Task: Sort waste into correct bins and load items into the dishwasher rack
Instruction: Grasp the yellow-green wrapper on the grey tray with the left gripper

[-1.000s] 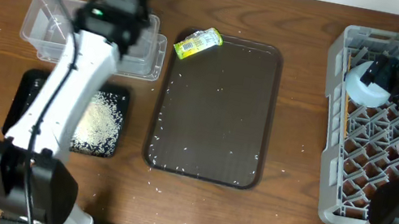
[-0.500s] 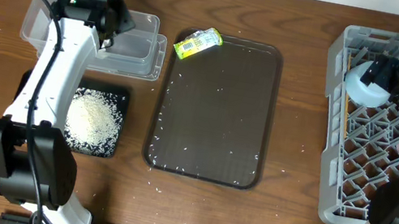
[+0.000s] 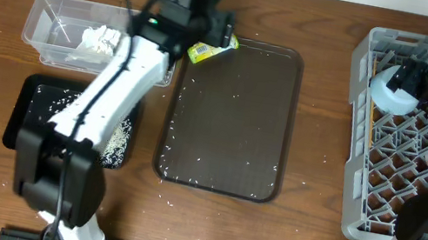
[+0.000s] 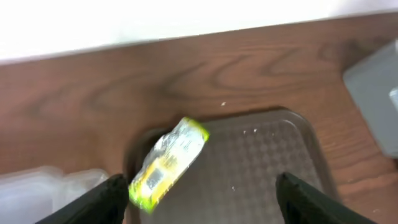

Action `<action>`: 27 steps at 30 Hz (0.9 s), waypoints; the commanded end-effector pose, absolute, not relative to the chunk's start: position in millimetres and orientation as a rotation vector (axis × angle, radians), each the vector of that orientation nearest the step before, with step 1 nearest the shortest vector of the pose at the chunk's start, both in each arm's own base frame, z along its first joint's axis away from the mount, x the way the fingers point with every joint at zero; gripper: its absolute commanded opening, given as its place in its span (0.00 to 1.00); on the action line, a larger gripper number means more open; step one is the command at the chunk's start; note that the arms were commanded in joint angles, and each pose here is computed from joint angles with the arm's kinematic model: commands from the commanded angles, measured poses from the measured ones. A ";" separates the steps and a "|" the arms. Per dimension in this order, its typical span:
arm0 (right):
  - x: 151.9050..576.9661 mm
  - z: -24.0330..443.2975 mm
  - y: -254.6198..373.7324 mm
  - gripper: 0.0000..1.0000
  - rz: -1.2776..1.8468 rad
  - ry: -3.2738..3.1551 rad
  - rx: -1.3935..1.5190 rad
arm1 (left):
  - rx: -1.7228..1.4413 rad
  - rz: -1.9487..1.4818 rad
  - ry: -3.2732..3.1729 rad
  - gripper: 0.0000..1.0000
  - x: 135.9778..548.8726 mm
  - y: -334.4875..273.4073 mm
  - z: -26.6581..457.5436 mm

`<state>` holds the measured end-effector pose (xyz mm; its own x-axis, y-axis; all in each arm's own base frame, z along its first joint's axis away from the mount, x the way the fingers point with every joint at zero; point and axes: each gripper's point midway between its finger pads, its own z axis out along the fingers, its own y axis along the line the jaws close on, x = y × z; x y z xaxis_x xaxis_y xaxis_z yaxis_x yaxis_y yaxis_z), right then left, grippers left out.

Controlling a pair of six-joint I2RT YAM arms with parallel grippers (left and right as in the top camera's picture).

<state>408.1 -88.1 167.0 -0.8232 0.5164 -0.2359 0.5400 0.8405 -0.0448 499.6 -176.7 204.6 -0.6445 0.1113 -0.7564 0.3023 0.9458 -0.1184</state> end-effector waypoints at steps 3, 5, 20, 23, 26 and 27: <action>406.2 175.8 -90.1 0.99 -0.174 2.775 0.835 | 0.438 -0.071 2.267 0.79 527.1 -173.7 149.8; 406.2 175.8 -90.1 0.99 -0.174 2.775 0.835 | 0.416 -0.014 2.280 0.79 536.7 -167.4 129.7; 406.2 175.8 -90.1 0.99 -0.174 2.775 0.835 | 0.611 0.095 2.449 0.80 531.8 -162.0 8.8; 406.2 175.8 -90.1 0.99 -0.174 2.775 0.835 | 0.614 0.097 2.459 0.80 530.7 -161.6 3.1; 406.2 175.8 -90.3 0.99 -0.175 2.774 0.835 | 0.613 0.096 2.459 0.75 530.8 -161.7 3.1; 406.2 175.8 -90.3 0.99 -0.175 2.774 0.835 | 0.613 0.096 2.459 0.68 530.8 -161.6 3.1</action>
<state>408.0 -88.0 167.0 -0.8233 0.5164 -0.2356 0.5400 0.8405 -0.0449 533.4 -167.0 16.2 -0.7059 0.4289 -0.5637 0.3963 0.8988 0.1875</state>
